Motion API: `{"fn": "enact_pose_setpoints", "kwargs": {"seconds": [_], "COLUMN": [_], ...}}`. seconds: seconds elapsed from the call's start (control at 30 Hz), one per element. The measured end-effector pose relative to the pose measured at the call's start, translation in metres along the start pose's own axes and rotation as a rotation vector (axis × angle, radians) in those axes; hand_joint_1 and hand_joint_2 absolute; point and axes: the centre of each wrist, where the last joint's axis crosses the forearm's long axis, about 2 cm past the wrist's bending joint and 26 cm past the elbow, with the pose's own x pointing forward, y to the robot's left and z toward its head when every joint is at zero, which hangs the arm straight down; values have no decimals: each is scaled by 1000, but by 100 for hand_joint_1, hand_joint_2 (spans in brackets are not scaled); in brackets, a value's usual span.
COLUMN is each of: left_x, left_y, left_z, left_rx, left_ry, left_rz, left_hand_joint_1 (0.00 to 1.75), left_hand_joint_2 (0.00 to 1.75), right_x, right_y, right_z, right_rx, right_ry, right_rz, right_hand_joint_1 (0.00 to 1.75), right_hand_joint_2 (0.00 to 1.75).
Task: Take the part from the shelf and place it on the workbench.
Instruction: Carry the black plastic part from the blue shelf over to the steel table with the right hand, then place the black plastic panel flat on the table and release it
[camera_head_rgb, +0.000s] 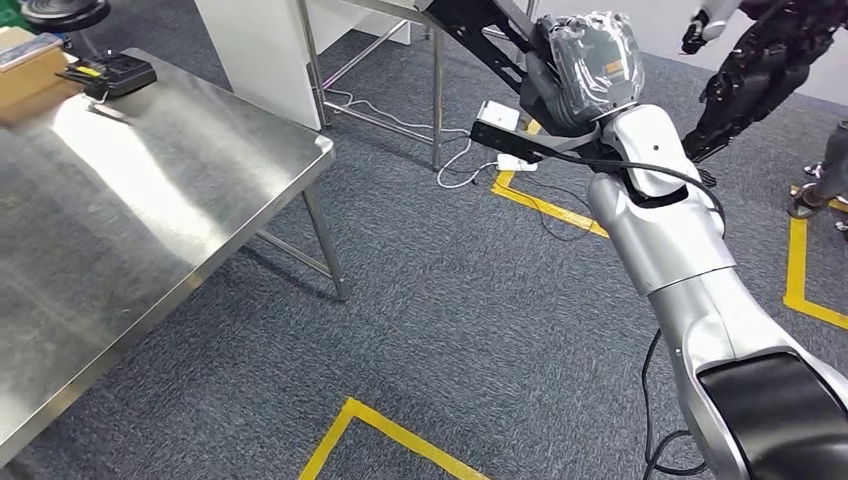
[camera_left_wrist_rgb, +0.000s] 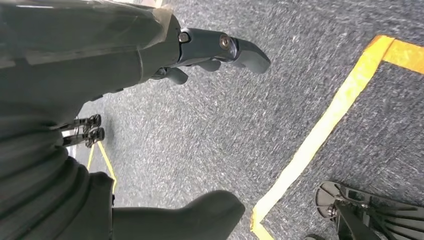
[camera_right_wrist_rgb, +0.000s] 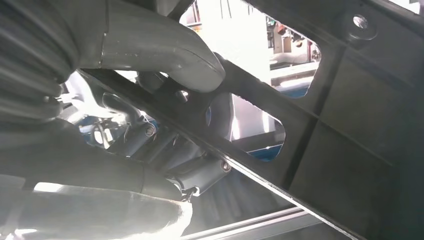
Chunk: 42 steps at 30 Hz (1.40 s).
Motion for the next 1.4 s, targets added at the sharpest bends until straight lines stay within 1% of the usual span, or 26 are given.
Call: {"fn": "enact_pose_setpoints", "kwargs": {"seconds": [0.37,0.53,0.9,1.1,1.27,1.4], "left_x": [0,-3,-1,0,2,1], "left_y": [-9,-9,-9,-8,-7,-7], "left_z": [3,3,3,3,2,2], "left_rx": [-9,-8,-6,-5,-4,-4], "left_ry": [7,10,5,3,0,1], "left_rz": [2,0,-4,-3,-3,-3], "left_hand_joint_1": [0,0,0,0,0,0], "left_hand_joint_2": [175,175,175,175,175,175], "right_x": [-2,0,1,4,3,3], "right_y": [6,7,8,12,19,18], "right_z": [2,0,-2,-4,1,-1], "right_rx": [24,23,30,40,66,66], "right_ry": [6,6,11,3,12,12], "right_rz": [-1,-8,-16,-37,-39,-40], "right_hand_joint_1": [171,171,171,171,171,171], "right_hand_joint_2": [175,175,175,175,175,175]}}
